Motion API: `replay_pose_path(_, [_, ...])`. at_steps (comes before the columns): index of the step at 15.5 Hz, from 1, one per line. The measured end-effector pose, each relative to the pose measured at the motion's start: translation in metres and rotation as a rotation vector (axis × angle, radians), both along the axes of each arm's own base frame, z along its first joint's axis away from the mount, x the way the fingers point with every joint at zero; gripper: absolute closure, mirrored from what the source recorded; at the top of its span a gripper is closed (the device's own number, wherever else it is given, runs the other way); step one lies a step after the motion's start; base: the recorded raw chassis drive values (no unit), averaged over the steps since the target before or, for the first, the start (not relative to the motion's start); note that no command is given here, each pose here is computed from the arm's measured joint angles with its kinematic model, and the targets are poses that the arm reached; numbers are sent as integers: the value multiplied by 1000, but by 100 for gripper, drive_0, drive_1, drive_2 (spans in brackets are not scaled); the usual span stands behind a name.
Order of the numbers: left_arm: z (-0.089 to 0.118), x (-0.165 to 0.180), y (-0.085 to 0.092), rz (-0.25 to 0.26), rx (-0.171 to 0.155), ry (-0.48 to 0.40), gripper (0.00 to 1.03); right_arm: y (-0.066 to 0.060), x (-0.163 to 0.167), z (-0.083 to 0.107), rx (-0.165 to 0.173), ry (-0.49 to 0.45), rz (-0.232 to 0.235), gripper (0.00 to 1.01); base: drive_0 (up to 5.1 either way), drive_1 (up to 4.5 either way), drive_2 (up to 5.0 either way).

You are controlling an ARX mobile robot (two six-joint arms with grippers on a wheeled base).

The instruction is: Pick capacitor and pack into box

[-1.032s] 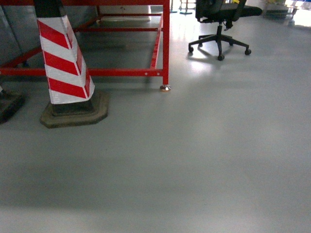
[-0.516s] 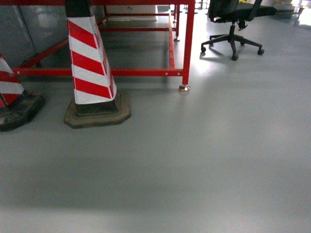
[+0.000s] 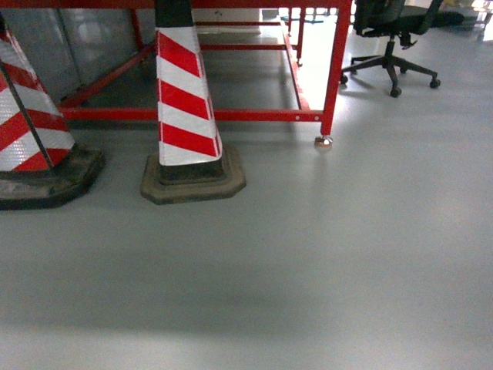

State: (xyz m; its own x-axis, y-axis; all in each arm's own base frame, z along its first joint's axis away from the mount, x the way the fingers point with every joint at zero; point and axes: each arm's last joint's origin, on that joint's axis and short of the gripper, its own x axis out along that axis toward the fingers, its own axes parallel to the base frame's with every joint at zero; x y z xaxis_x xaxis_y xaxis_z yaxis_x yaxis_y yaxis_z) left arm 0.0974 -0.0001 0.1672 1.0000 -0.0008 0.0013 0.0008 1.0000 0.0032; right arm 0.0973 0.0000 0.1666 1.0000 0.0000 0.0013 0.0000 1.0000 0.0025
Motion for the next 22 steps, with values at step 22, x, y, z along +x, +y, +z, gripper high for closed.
replay_pose_path(22, [0, 0, 0, 0, 0, 1, 60, 0, 0, 0, 0, -1, 0, 3, -228, 202, 19])
